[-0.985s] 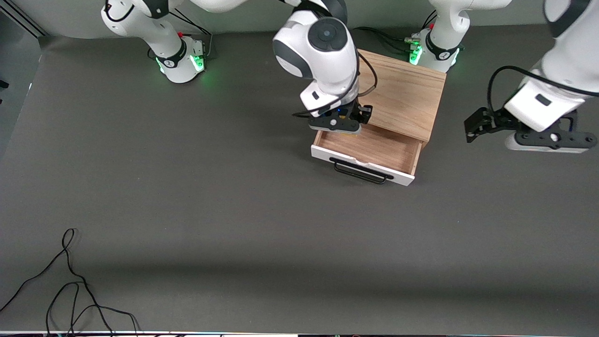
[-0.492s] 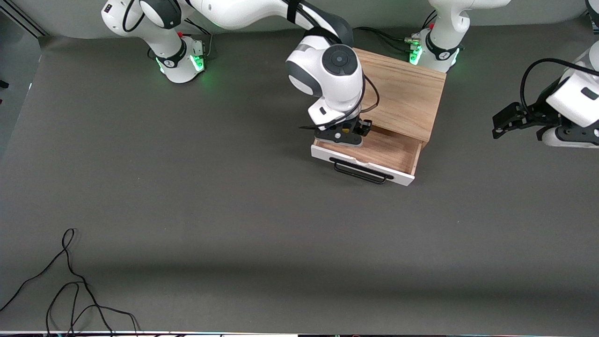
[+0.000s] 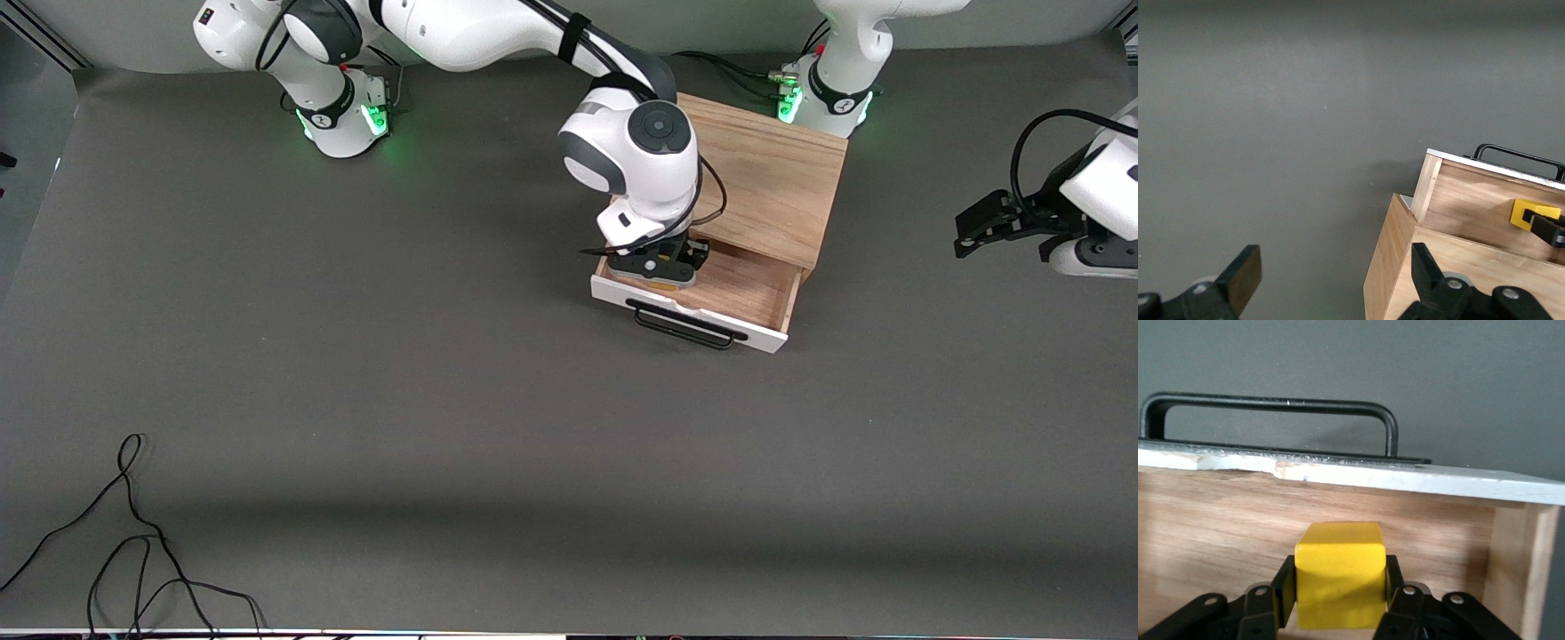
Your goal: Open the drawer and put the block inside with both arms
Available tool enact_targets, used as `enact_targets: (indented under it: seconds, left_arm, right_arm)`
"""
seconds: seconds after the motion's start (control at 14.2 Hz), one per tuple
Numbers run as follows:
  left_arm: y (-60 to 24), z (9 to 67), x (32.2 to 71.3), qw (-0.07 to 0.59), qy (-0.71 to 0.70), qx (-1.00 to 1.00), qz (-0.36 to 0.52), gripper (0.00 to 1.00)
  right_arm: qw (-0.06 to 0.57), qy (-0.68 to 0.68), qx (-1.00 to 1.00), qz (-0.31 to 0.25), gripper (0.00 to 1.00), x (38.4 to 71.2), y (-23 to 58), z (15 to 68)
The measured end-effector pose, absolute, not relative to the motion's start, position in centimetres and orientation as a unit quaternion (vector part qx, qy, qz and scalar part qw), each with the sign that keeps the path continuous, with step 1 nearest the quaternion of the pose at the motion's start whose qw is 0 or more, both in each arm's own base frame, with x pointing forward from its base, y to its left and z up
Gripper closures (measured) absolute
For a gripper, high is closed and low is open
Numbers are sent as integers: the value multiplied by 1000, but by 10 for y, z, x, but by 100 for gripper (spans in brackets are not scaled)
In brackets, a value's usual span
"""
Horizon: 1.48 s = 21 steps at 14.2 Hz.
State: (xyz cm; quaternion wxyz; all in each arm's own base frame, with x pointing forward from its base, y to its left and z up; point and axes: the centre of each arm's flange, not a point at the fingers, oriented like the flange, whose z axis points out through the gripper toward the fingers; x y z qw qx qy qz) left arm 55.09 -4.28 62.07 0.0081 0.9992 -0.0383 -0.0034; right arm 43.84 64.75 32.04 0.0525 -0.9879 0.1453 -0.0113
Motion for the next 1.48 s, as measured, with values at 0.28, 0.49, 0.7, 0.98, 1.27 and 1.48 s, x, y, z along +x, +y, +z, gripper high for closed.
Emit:
enact_targets:
  seconds: [0.28, 0.49, 0.7, 0.98, 1.27, 1.48]
  left_arm:
    - [-47, 621, 551, 4, -43, 999, -1, 0]
    - [-48, 628, 554, 4, -43, 999, 8, 0]
    - [-48, 632, 557, -1, -45, 999, 13, 0]
    - [-48, 630, 558, -2, -45, 999, 11, 0]
    - [-48, 631, 558, -3, -45, 999, 12, 0]
    - [-48, 633, 558, -5, -45, 999, 14, 0]
  right_arm:
    - [59, 144, -988, -18, 31, 439, 650, 325]
    - [74, 145, -986, -27, 2, 442, 653, 343]
    - [103, 152, -982, -48, 0, 453, 646, 395]
    - [91, 164, -981, -58, 0, 515, 559, 482]
    - [70, 136, -987, -55, 0, 591, 378, 537]
    - [60, 128, -989, -51, 0, 597, 236, 565]
